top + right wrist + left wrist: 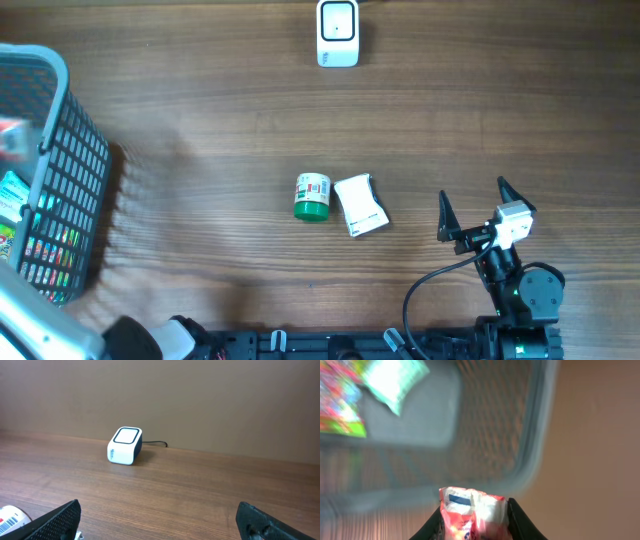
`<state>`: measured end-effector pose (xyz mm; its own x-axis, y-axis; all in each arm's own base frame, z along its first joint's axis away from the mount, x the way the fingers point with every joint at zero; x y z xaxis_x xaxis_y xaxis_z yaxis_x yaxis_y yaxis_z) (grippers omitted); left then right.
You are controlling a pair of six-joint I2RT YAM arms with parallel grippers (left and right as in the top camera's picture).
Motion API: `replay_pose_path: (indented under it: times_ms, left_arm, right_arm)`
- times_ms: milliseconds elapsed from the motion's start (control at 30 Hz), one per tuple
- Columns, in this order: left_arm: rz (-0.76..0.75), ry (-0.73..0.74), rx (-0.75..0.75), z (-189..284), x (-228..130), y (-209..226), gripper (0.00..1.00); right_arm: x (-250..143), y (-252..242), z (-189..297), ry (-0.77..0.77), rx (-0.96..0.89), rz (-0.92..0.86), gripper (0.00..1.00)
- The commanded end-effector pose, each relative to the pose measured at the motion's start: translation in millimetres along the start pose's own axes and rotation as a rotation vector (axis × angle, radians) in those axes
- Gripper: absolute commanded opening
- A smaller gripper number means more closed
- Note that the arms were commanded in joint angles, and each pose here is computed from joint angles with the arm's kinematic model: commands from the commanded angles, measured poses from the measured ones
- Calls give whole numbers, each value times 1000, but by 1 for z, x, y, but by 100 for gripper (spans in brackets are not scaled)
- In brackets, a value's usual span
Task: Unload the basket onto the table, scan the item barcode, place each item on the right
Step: 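Grasp the small red-white box in the basket with the left gripper, then carry the red-white box out and set it left of the jar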
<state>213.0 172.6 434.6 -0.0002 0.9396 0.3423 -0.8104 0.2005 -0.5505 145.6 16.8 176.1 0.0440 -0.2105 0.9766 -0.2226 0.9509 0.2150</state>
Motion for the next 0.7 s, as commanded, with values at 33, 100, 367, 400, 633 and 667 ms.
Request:
replay_pose_path:
  times_ms: [33,100,367,400,633,667]
  left_arm:
    - [-249,190,-68,3,-65,-36,24]
    - [-355,202,-13,-1,-91,-46,22]
    - [-698,221,272,-44,-201,-61,21]
    - [-708,236,297,-53,-212,-60,21]
    - [-743,412,412,-138,-298,-14,21]
    - [-736,450,403,-149,-310,-5,21]
  right_arm:
    - [0,0,0,-8,-10,-6,100]
    - [0,0,0,-8,-10,-5,100]
    - [1,0,0,-8,-10,-5,100]
    - [0,0,0,-8,-10,-5,100]
    - [0,0,0,-8,-10,-5,100]
    - [0,0,0,-8,-10,-6,100]
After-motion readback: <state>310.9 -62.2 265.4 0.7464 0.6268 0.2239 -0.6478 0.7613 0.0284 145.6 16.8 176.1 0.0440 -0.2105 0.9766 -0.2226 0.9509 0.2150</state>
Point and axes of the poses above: each gripper's point midway between its finger pads, its own z axis back along the fingers, its own y axis along the line the jaws close on, x = y × z, the point moved 10 cm from there along z, back along the fingers, and after that the axes turned 14 degrees about -z, right-handed, at the moved point
